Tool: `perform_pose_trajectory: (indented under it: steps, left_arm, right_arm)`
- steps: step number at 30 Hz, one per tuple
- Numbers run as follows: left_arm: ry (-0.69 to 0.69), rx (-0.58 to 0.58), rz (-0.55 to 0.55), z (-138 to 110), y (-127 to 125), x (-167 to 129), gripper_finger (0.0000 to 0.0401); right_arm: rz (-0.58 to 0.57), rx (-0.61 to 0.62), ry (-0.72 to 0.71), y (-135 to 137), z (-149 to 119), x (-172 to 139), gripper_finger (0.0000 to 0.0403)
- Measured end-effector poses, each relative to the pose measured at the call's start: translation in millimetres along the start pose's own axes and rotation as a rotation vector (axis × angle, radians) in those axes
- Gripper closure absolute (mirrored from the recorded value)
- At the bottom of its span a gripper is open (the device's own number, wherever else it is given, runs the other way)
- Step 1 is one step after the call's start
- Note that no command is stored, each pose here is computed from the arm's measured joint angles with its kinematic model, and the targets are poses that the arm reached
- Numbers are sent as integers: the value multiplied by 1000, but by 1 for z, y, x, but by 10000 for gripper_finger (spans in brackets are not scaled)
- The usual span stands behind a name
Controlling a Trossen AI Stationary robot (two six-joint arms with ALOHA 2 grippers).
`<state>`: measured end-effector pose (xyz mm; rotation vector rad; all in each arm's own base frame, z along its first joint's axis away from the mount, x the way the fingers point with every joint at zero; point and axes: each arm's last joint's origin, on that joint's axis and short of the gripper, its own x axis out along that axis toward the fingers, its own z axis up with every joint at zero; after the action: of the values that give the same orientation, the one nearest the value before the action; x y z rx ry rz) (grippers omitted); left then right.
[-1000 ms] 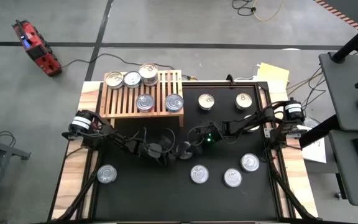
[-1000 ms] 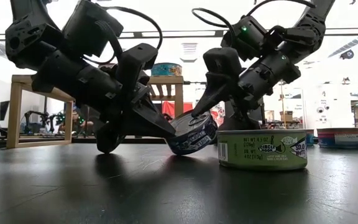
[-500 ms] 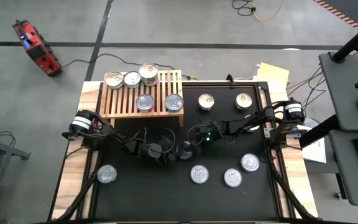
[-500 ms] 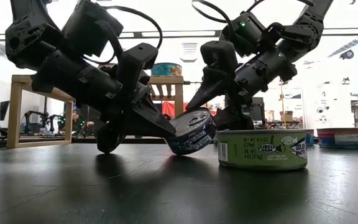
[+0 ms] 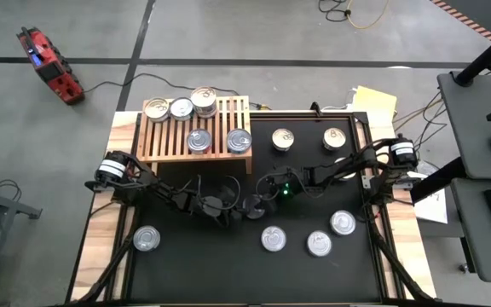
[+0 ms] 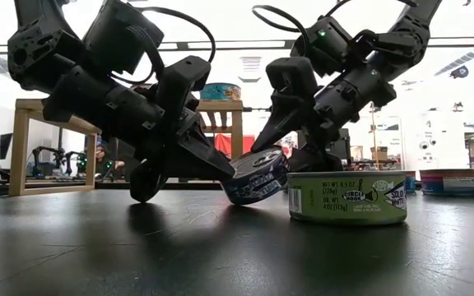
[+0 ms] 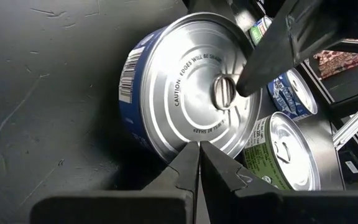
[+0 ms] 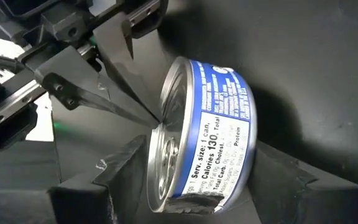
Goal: Stack canned seafood by type on shelf
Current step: Put the top blue tuna can on the shelf
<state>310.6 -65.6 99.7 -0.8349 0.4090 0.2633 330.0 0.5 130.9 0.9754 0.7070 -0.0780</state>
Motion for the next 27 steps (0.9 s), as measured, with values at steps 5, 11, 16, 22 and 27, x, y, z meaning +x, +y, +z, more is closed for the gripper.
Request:
perform_pose_trajectory:
  steps: [5,11,16,22,27]
  left_arm:
    - [-3,0,1,0,0,0,401]
    - [-5,1,2,0,0,0,401]
    - [-5,13,1,0,0,0,401]
    - [-13,10,-10,1,-1,0,401]
    - [0,2,-60,4,-6,-1,401]
  right_arm:
    - [1,8,2,1,-1,0,178]
    - [1,11,1,1,-1,0,182]
    - [-13,9,-17,0,0,0,205]
    - [-14,-7,-23,1,0,0,271]
    - [-12,-30,-17,2,0,-2,271]
